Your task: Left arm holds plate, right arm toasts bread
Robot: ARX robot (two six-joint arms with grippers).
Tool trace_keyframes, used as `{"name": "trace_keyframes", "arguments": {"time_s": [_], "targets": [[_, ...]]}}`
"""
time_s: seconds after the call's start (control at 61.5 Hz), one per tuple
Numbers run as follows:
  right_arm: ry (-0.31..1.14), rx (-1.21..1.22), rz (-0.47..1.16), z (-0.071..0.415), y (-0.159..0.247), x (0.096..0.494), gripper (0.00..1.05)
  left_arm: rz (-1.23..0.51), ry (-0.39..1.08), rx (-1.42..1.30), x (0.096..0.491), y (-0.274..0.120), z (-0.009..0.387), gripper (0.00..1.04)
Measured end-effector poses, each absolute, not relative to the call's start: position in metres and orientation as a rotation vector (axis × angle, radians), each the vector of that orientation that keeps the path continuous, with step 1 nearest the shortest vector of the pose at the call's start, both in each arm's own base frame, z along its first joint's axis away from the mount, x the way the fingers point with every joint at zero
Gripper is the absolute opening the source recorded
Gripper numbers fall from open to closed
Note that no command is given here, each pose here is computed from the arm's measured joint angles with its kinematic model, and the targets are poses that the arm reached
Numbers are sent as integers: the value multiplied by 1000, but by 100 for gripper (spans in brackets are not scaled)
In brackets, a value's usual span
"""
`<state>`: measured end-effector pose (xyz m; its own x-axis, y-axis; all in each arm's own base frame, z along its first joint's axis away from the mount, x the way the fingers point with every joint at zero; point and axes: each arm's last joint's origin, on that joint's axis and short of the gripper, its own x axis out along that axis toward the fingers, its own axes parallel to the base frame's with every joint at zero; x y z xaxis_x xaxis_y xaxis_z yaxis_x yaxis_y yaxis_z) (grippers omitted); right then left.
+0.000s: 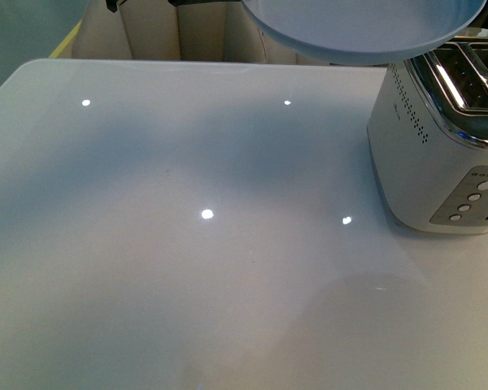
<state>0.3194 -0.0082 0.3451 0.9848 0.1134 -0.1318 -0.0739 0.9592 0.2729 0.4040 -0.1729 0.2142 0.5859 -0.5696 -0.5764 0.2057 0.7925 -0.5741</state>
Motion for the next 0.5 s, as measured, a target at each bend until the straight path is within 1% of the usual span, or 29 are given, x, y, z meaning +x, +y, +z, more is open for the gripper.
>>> {"name": "trace_keyframes", "arguments": {"time_s": [0.13,0.244,0.341,0.504], "targets": [[187,76,14,349,-7,330,4,-473,829,-483,404,-173,214,3],[261,-53,-20,339,-2,340,4,-473,830,-483,404,-173,214,3],[320,-133,-19,323,5,348,4,-475,830,-482,404,-174,214,3],[398,-169,-6,300,12,353,4,-477,831,-481,403,-175,214,3]]}}
